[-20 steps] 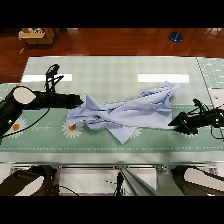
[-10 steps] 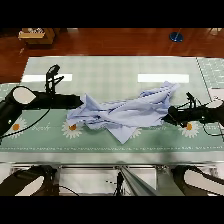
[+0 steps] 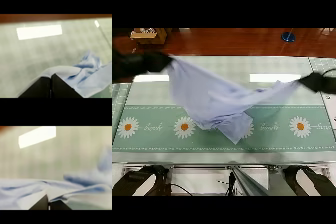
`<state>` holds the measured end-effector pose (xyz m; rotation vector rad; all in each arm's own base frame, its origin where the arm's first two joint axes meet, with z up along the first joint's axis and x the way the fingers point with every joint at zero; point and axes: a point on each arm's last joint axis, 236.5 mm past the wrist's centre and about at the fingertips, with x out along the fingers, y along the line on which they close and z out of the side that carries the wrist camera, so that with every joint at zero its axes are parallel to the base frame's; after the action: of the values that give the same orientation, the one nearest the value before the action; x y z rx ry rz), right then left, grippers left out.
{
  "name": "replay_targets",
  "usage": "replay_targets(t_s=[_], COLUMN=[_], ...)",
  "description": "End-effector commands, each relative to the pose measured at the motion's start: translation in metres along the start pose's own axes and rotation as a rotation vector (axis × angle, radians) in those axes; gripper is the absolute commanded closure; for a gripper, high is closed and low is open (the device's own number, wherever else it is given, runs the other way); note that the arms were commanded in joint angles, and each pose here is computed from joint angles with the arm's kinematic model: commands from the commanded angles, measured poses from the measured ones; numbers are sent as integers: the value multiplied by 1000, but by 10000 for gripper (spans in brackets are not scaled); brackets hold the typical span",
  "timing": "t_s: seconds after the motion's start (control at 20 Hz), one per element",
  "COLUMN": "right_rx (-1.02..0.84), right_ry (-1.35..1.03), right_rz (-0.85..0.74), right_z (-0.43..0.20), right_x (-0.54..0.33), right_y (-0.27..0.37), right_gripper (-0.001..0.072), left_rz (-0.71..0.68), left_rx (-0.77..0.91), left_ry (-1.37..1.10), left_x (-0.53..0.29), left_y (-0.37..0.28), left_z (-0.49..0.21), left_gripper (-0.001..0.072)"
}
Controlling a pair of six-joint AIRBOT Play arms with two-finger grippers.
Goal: Fold the shirts.
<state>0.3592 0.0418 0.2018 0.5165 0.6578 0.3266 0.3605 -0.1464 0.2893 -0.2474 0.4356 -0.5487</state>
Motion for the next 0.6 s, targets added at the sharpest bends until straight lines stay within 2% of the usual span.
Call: replay_targets(t_s=[0.0,0.15,0.35,0.55], right_rx=[-226,-378,-450,-472], right_ry=[-377,-586,-771,-660], right_rz=[171,166,29,-122], right_z=[86,118,125,81], right_x=[-115,-204,-291,-311], right_y=[135,206,241,233], right_gripper=[687,687,687,687], left_rz=[26,57,63,103], left_rx=[223,375,489,399], left_ry=[-332,-551,-732,-615], left_x=[-108,-201,-296,-333], left_y=[-57,-109,-164,-172], left_z=[114,163,174,129], left_gripper=[690,691,692,693])
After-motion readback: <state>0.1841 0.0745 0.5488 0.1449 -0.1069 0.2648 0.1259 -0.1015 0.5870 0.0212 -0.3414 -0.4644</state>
